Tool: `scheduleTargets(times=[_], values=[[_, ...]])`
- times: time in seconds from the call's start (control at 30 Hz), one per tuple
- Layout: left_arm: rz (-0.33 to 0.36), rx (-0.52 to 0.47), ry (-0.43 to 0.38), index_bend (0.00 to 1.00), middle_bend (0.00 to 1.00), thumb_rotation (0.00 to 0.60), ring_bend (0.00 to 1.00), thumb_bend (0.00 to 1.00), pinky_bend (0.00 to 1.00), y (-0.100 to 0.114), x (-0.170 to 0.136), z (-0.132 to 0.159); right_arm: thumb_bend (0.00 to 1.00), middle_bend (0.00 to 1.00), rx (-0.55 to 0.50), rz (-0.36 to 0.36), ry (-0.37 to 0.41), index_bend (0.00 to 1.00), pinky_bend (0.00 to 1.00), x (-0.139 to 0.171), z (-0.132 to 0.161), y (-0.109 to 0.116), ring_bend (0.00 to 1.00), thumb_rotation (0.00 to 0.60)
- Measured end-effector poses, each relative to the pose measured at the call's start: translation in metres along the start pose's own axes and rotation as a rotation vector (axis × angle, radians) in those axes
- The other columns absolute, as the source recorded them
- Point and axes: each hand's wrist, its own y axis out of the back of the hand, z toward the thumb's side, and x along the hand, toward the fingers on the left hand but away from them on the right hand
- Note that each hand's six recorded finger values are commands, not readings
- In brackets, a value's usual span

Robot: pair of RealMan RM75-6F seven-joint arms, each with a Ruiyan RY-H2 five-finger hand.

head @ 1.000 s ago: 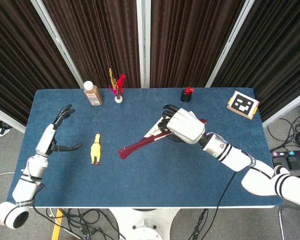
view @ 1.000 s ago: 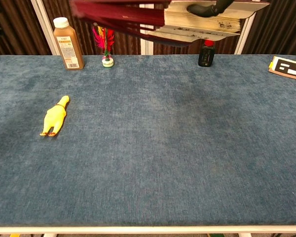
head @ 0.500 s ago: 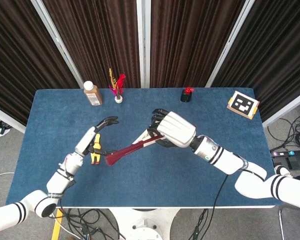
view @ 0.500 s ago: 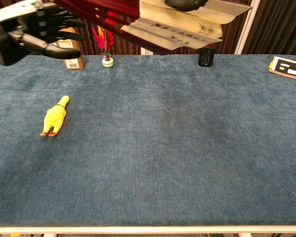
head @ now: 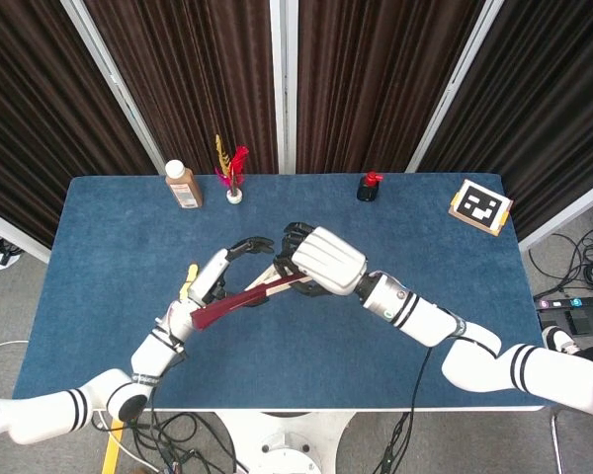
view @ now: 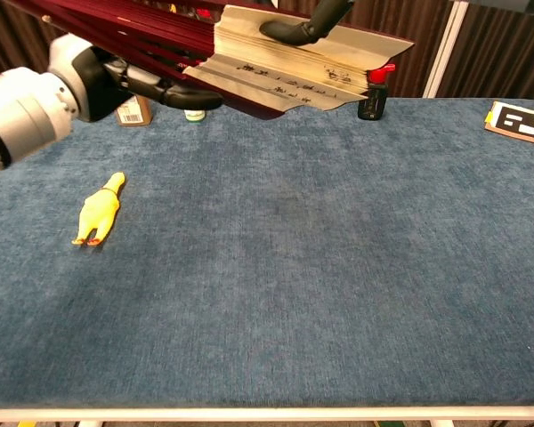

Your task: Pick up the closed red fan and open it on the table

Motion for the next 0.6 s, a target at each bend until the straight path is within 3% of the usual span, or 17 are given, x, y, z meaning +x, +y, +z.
scheduleTargets(times=[0.27, 0.6], values=[[0.004, -0.033, 0.042, 0.45, 0.41, 0.600, 0.25, 0.07, 0.27, -0.013, 0.006, -0.009, 0.92, 0.70, -0.013, -0.007, -0.003, 0.89, 0.20, -0.008, 0.004, -0.006, 0.36, 0.600], [0.053, -0.063, 0.112, 0.50, 0.46, 0.600, 0.29, 0.18, 0.32, -0.013, 0.010, -0.022, 0.92, 0.70, -0.020, -0.014, -0.004, 0.89, 0.20, -0.009, 0.006, -0.008, 0.36, 0.600]])
